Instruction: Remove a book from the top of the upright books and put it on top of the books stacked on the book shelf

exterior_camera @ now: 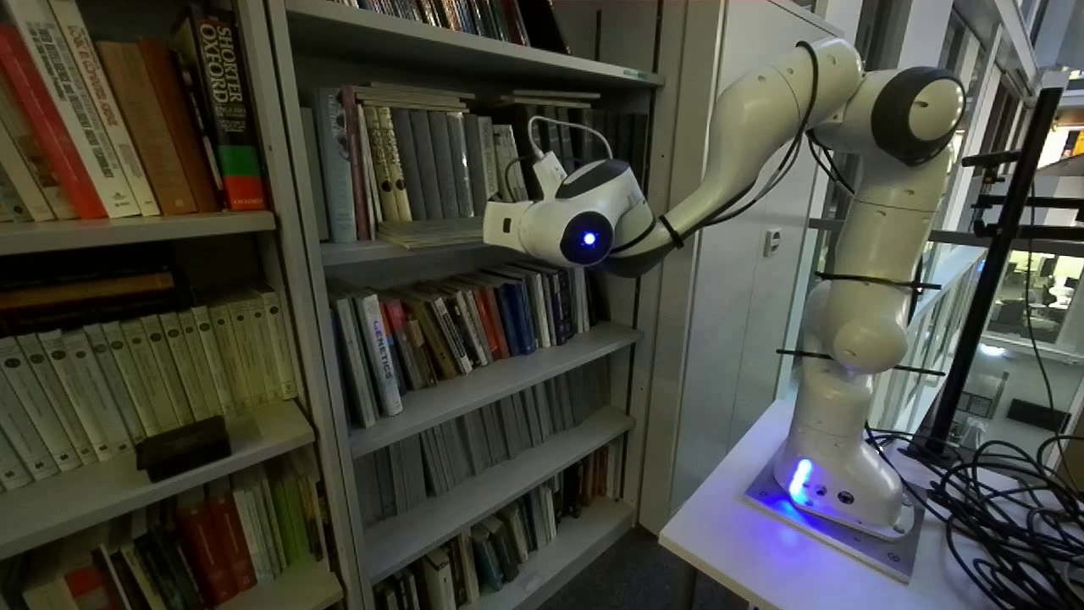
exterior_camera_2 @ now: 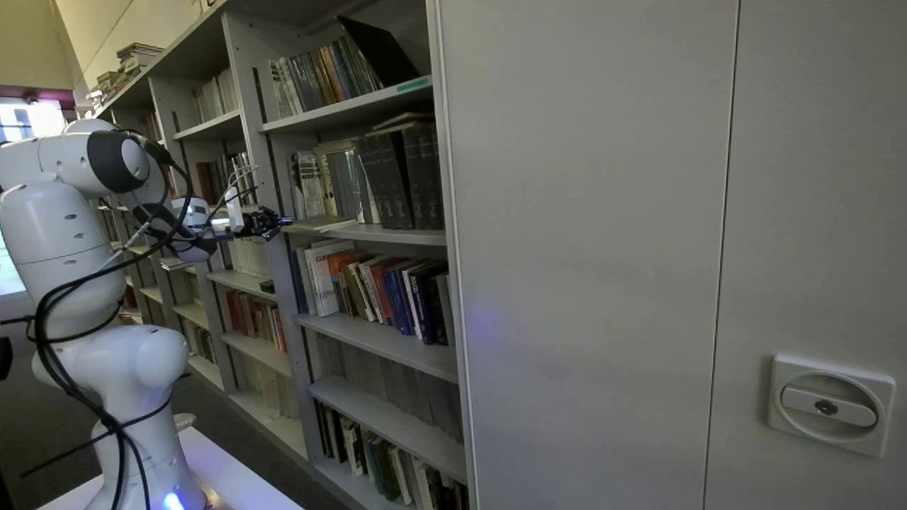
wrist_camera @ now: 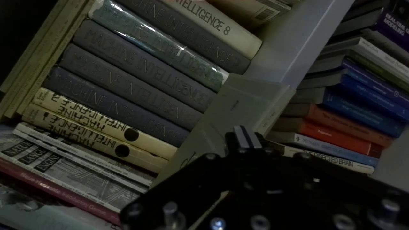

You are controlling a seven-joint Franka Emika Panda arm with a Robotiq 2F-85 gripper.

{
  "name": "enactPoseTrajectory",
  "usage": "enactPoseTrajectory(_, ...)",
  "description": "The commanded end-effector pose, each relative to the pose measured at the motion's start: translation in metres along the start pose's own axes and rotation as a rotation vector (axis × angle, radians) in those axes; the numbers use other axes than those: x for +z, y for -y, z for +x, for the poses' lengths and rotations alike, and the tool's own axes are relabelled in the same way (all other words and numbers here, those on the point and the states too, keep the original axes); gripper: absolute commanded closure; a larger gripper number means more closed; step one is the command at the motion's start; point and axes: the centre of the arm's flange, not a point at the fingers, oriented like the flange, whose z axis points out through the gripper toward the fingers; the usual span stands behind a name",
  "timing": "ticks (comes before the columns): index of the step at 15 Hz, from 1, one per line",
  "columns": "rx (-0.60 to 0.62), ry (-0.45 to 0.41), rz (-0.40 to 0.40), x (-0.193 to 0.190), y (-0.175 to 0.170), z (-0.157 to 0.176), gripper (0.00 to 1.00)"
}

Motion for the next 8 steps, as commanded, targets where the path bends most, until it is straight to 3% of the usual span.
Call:
enactPoseTrajectory(1,-0.021,0.004,0.013,0.006,0.014,-0.006,1.00)
enactPoseTrajectory(8,-0.029,0.016,0.009,0.030,0.014,0.005,1.00)
